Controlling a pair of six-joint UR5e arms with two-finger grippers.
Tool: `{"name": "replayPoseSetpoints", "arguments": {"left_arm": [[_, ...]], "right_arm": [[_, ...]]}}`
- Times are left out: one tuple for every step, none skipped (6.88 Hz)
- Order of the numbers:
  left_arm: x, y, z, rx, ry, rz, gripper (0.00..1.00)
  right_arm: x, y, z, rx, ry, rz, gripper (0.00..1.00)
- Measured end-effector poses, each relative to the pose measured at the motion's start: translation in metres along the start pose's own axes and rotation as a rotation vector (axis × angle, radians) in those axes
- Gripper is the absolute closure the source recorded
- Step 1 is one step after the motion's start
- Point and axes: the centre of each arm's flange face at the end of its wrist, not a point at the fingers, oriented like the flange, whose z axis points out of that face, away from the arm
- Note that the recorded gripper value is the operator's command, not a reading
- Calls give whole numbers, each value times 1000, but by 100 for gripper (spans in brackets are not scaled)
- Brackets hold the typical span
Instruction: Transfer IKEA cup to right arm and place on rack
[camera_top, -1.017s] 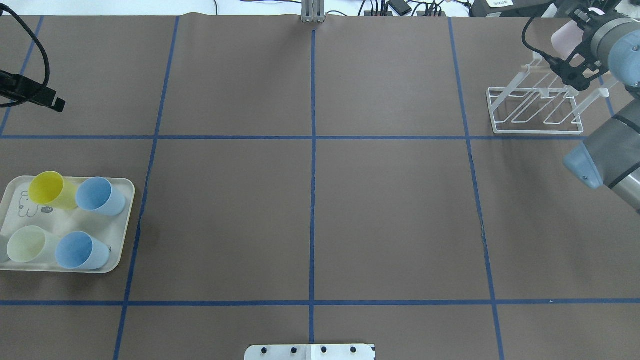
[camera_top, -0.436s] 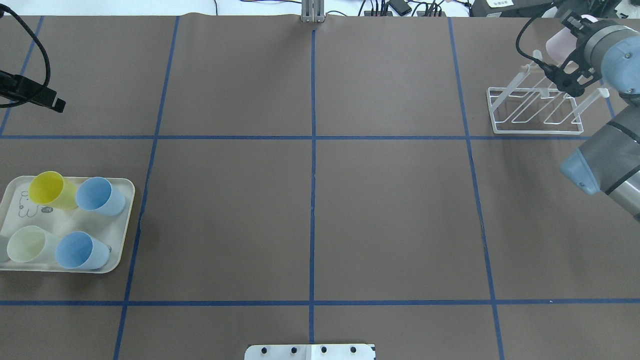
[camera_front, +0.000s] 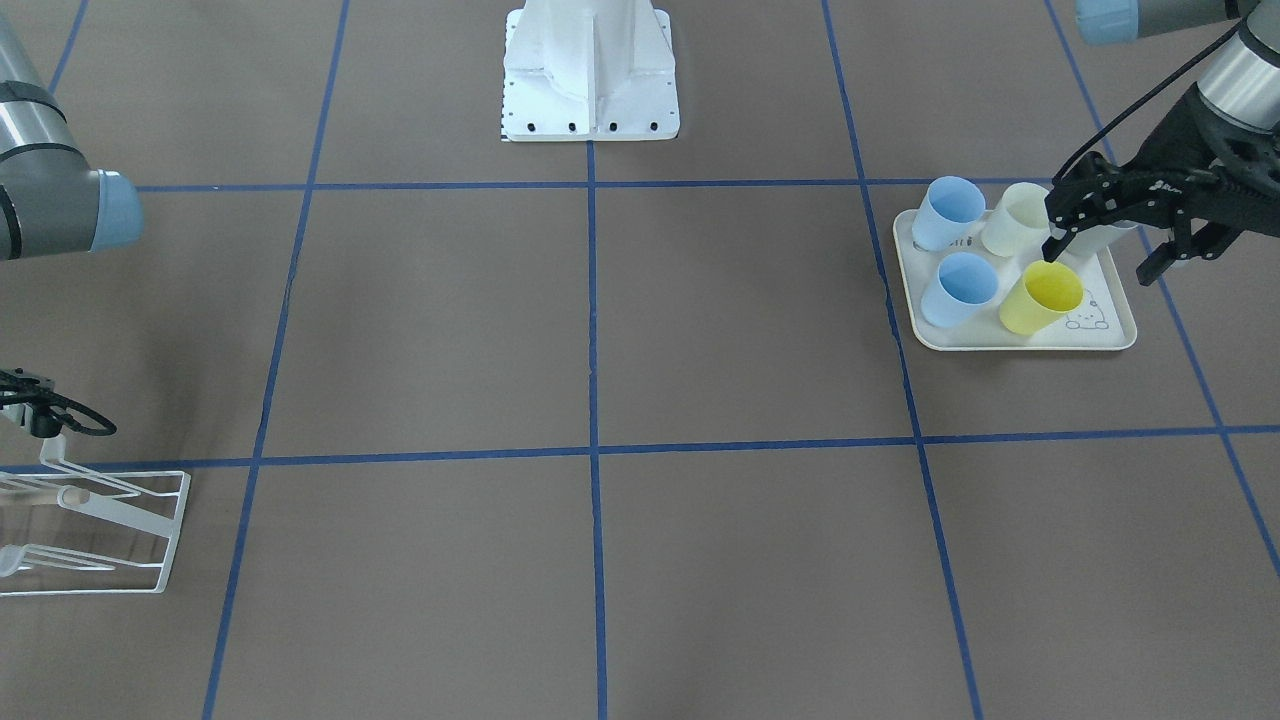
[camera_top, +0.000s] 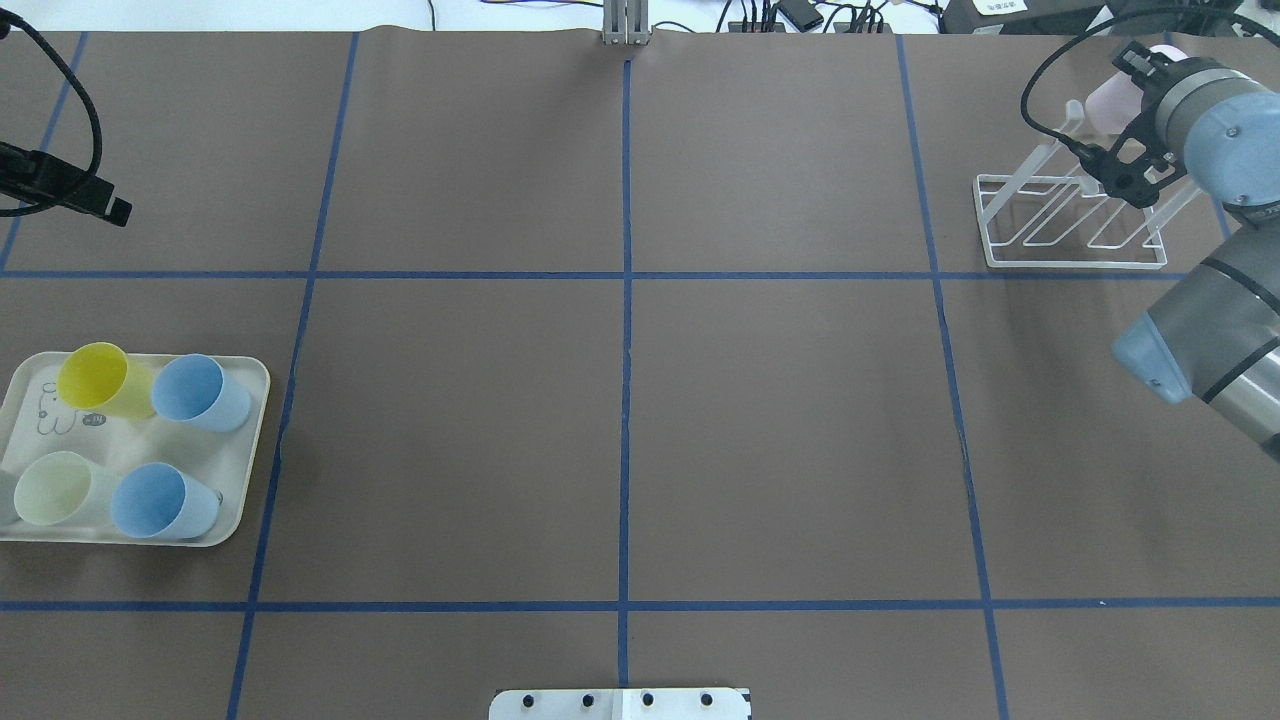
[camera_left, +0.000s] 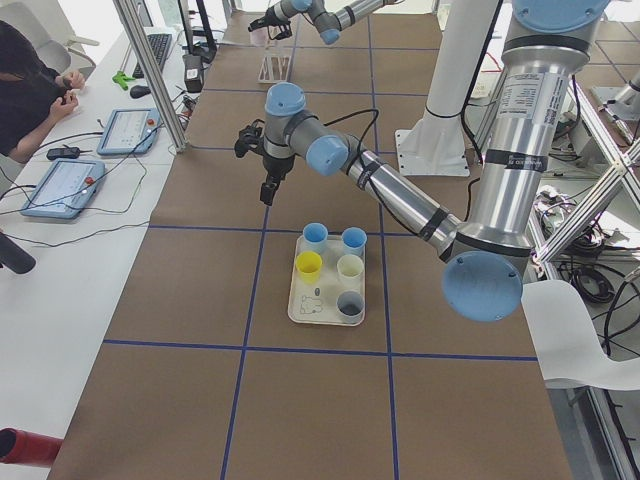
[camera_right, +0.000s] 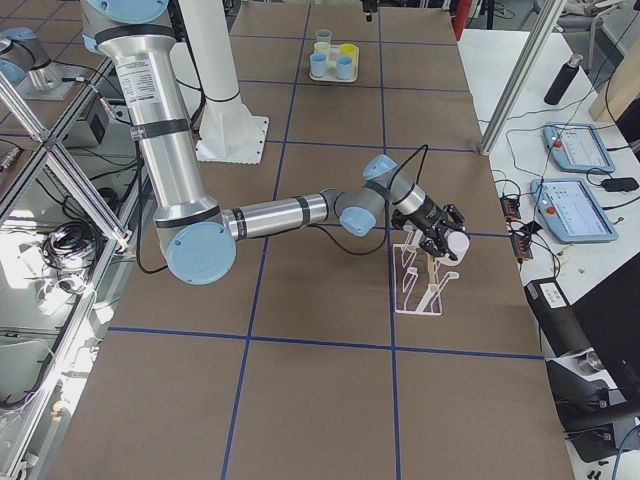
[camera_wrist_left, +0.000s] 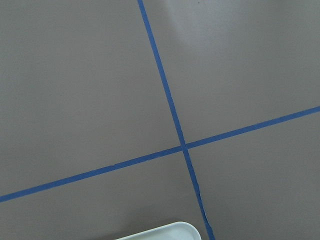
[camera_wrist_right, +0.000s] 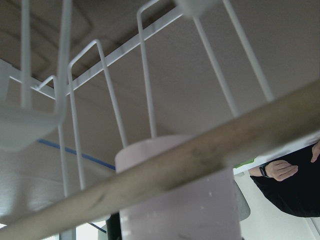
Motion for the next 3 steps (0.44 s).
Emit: {"name": "replayPoseSetpoints", "arguments": {"left_arm": [[0,0,0,0,0,0,0],[0,0,0,-1,0,0,0],[0,0,0,-1,-1,-1,0]], "right_arm": [[-1,-5,1,-2,-4,-6,44],[-3,-7,2,-2,-8,-10,38],[-4,-10,3,-1,-10,-13,33]]}}
